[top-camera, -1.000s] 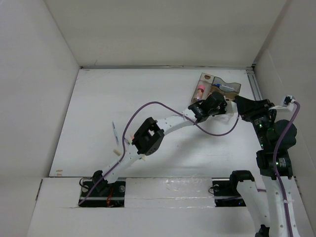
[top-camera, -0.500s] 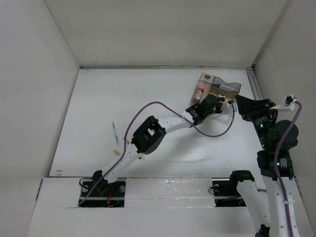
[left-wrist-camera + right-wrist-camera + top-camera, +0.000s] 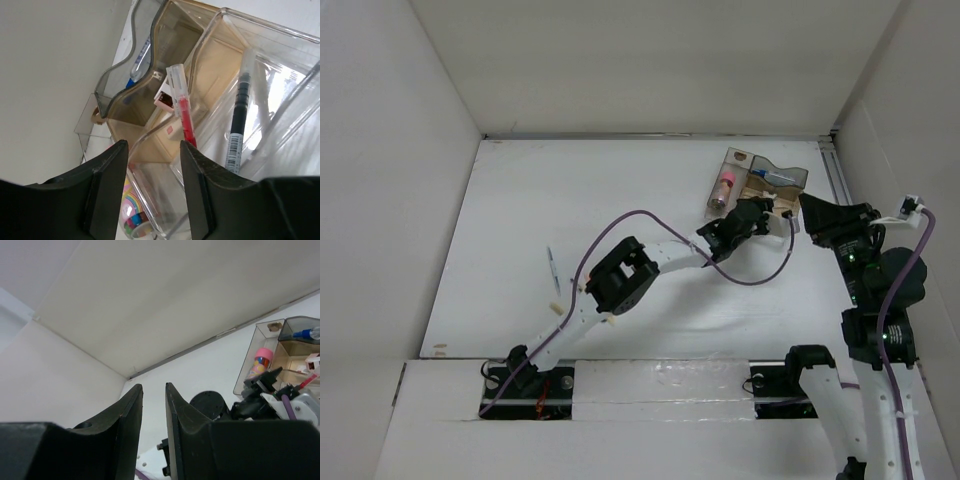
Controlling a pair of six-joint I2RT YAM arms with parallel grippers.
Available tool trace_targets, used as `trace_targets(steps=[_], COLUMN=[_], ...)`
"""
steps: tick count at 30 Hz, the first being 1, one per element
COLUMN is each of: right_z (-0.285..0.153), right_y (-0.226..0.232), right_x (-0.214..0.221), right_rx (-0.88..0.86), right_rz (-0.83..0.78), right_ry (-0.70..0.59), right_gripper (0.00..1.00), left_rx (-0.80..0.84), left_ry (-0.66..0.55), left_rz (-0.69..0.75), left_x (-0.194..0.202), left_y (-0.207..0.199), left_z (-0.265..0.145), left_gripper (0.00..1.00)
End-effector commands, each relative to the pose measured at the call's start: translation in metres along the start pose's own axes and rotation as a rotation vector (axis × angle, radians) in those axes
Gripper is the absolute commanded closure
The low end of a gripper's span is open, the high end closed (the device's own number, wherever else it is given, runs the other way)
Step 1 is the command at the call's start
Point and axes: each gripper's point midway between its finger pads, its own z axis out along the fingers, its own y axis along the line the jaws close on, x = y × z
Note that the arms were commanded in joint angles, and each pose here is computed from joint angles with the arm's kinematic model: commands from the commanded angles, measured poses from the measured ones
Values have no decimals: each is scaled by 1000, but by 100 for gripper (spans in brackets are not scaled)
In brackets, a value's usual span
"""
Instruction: Organize the desk
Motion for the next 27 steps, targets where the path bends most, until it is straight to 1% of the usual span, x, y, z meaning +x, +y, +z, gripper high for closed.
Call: trace_targets(steps=[1, 2, 3, 4, 5, 7, 8, 11, 12, 14, 16, 17, 18, 19, 20, 21, 22, 23, 25, 26, 27], right_z=[-10, -10, -11, -11, -12, -13, -14, -13, -12, -11, -11, -10, -10, -10, -9, -9, -7, -6, -6, -5, -5], right_y=[18, 18, 18, 19, 19, 22, 24, 24, 23, 23, 23, 22, 22, 22, 20, 20, 18, 17, 16, 16, 15], right_x=[-19, -21, -22, -23, -24, -26, -27, -26, -25, -25, -25, -25, -24, -25, -23, -23, -21, -20, -19, -19, -19], right_rx=[-42, -41, -39, -37, -36, -38, -42, -44, -42, -42, -44, -42, -41, -41, -38, -37, -33, -32, -30, -29, -26], right_rz=[-2, -2, -2, 0, 0, -2, -2, -1, -2, -2, 1, 0, 0, 0, 0, 0, 3, 1, 2, 2, 1], right_ry=[-68, -75, -78, -80, -81, -83, -85, -79, -74, -70, -74, -74, -73, -75, -74, -73, -66, -61, -56, -57, -61], right_gripper=[70, 70, 71, 74, 75, 77, 78, 79, 79, 79, 79, 79, 79, 79, 79, 79, 79, 79, 79, 79, 79], left_rx=[-148, -153, -156, -143, -146, -187, -200, -241, -265, -281, -311, -309, -314, -304, -301, -316, -300, -309, -254, -236, -181], left_ry=[-104, -101, -122, -135, -143, -163, -186, -217, -236, -249, -269, -264, -280, -289, -285, -274, -284, -262, -271, -243, -287], left_rz=[-8, -29, -53, -70, -115, -167, -226, -269, -306, -342, -415, -449, -491, -582, -640, -697, -826, -898, -1047, -1198, -1272], left_x=[-66, -67, -76, -84, -86, -97, -105, -117, -125, -129, -135, -132, -137, -137, -134, -127, -129, -112, -106, -82, -87], left_y=[51, 53, 61, 57, 59, 75, 82, 99, 109, 116, 128, 125, 130, 127, 123, 129, 125, 130, 129, 122, 124], left_z=[-28, -30, -36, -39, -42, -49, -54, -63, -69, -75, -84, -85, -91, -92, -93, -94, -93, -91, -91, -89, -93], left_gripper=[58, 59, 60, 61, 61, 61, 61, 60, 60, 59, 60, 61, 62, 64, 66, 67, 69, 70, 70, 70, 70])
